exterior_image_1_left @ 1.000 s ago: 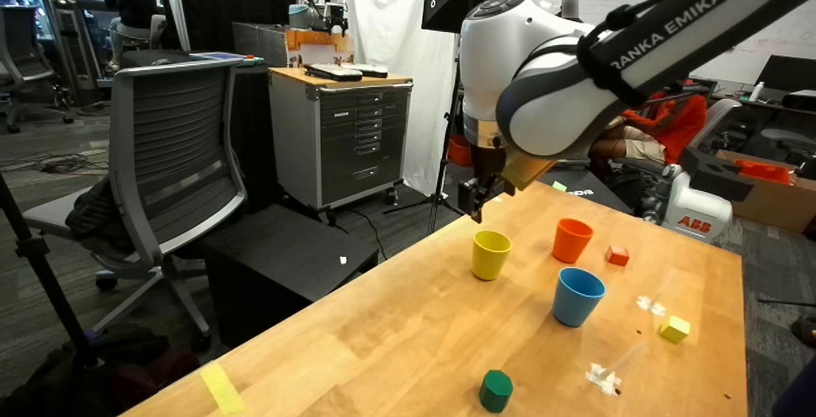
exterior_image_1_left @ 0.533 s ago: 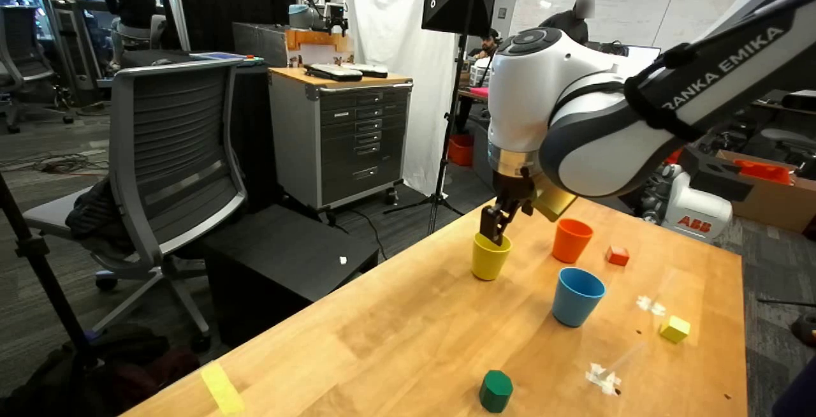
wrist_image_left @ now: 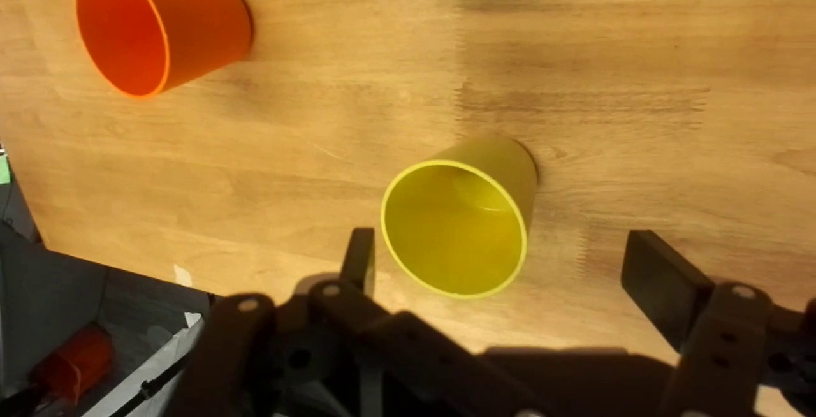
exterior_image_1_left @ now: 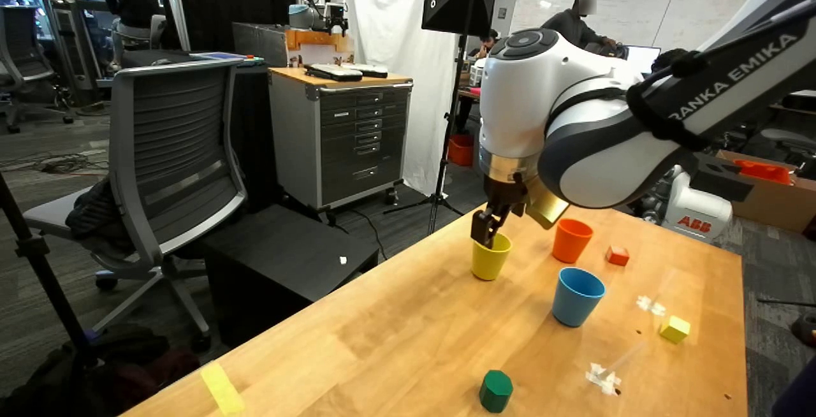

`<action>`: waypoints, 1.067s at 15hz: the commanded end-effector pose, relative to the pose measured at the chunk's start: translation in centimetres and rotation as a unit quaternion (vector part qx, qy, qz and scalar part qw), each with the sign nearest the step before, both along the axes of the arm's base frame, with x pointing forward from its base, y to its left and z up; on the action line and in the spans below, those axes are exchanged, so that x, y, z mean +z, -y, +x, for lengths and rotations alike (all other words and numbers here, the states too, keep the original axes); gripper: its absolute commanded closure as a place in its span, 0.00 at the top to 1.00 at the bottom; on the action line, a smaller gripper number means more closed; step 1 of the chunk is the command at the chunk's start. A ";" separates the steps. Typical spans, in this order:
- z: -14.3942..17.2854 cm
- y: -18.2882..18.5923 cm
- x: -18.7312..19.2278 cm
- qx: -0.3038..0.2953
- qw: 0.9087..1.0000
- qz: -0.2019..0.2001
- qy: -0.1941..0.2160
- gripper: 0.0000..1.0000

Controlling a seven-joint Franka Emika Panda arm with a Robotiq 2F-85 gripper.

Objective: Stack the cups into the blue cup

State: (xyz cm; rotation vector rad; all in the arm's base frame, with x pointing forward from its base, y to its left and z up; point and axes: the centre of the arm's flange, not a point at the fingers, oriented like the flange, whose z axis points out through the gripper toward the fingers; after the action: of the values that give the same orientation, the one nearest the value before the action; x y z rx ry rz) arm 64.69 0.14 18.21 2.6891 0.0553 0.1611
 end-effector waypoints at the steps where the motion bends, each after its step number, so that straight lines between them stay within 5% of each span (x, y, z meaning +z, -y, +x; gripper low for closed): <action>1: 0.5 -1.1 0.1 0.007 1.000 -0.017 0.017 1.00; 16: 5.6 -1.4 -4.8 -0.002 0.999 -0.047 0.008 1.00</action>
State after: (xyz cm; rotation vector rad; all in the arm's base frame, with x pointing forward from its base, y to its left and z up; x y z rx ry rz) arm 68.53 1.40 14.43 2.6342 0.0727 0.1806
